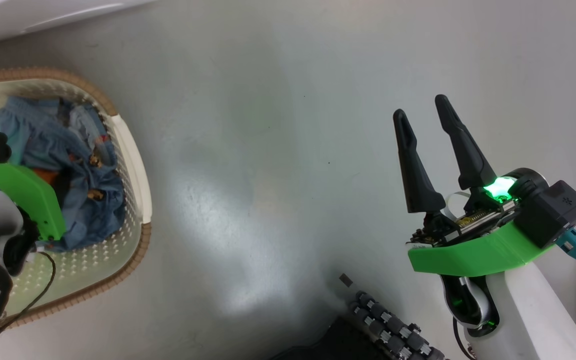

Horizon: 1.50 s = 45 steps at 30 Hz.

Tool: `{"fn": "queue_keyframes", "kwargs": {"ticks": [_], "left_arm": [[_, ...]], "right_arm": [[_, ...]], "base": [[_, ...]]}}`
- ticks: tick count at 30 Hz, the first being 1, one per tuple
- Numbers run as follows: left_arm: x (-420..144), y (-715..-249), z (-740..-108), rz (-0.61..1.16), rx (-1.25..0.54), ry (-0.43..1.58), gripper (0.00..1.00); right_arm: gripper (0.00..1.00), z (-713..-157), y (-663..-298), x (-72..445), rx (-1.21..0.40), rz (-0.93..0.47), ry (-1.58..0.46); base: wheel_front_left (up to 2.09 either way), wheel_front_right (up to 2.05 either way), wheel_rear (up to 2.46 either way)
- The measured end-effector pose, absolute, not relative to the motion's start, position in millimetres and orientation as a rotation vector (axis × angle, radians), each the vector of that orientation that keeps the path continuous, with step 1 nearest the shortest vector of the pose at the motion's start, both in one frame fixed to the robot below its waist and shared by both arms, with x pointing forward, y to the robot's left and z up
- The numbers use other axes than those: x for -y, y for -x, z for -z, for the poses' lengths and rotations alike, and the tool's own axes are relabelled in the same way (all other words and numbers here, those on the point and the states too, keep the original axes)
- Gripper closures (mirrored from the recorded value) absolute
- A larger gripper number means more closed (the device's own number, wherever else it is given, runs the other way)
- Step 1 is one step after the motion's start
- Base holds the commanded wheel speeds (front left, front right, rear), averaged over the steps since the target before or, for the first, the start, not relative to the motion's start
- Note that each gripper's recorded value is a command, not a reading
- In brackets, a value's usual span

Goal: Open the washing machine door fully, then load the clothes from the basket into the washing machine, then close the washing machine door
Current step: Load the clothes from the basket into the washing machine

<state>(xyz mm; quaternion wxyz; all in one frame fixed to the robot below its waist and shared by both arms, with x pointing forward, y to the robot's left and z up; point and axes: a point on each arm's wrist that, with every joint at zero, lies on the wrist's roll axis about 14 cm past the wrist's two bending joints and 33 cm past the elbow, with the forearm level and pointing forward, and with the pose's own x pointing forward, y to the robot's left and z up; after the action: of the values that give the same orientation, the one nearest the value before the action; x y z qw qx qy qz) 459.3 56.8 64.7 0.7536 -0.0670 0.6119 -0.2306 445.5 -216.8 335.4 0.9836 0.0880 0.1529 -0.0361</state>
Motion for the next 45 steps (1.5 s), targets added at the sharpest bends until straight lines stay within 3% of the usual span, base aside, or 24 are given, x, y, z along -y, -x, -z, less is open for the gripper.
{"fn": "queue_keyframes", "kwargs": {"ticks": [1, 20, 45], "left_arm": [[-56.8, -458.5, -64.5, 0.5, -1.339, 0.144, 1.0], [-41.1, -482.1, -116.7, 0.503, -1.142, 0.291, 1.0], [-66.5, -482.9, -297.8, 0.487, -0.674, 0.447, 1.0]], "right_arm": [[0.0, -336.2, -445.7, 216.9, -0.305, 0.073, -0.177], [0.0, -356.2, -453.1, 210.6, -0.247, 0.053, -0.199], [0.0, -440.9, -458.6, 183.2, -0.054, -0.046, -0.187]], "base": [[0.0, 0.0, 0.0], [0.0, 0.0, 0.0], [0.0, 0.0, 0.0]]}}
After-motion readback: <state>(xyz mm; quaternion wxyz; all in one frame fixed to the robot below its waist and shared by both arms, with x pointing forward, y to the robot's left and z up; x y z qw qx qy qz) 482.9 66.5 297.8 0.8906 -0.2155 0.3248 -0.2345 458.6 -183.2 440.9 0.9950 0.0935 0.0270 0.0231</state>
